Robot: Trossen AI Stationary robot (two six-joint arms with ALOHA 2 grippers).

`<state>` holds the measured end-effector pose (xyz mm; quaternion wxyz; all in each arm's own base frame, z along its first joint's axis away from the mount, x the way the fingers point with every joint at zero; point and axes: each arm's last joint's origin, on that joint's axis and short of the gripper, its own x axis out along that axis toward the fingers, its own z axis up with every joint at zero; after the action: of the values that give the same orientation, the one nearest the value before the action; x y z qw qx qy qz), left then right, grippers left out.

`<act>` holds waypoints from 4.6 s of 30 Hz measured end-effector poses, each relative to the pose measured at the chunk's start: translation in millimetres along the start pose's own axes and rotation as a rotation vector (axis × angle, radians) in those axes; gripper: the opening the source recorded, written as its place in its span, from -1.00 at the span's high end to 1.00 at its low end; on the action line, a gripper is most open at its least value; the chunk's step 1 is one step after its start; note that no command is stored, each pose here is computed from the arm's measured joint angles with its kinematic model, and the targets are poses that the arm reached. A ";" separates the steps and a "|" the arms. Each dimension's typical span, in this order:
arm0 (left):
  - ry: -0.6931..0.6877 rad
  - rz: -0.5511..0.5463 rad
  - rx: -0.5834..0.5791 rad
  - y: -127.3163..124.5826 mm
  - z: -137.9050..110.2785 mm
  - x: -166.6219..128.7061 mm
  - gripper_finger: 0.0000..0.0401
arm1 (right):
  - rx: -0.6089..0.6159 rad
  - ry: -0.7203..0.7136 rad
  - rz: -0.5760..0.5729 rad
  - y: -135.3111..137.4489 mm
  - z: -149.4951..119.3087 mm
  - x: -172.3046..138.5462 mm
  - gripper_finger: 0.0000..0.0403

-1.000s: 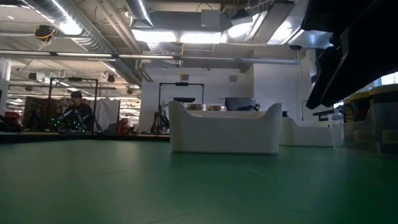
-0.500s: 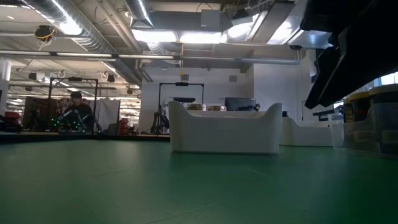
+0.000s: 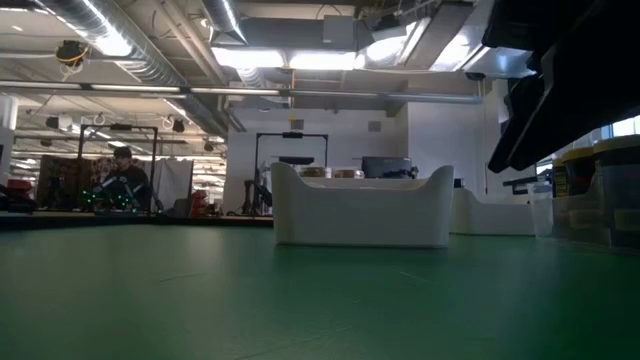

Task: Sort spices by type
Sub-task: Put the brown seasoning bottle into the bottom white bin

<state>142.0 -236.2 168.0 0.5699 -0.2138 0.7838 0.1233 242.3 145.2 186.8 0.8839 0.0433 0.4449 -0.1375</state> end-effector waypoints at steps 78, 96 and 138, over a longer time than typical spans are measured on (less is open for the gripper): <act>-0.815 0.071 0.228 51.4 248.8 -235.4 0.06 | -0.019 -0.089 -0.026 1.8 5.6 -0.3 -0.81; -0.636 0.225 0.018 92.8 323.1 -187.3 0.06 | -0.019 -0.094 -0.032 1.6 5.7 -0.3 -0.81; -0.438 0.196 0.035 103.7 349.5 -140.5 0.06 | -0.016 -0.114 -0.050 1.2 6.5 -0.4 -0.81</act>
<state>422.8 34.9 183.8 0.7151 -0.0952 0.6605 0.2080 247.5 145.2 190.9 0.9044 0.0171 0.3959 -0.1584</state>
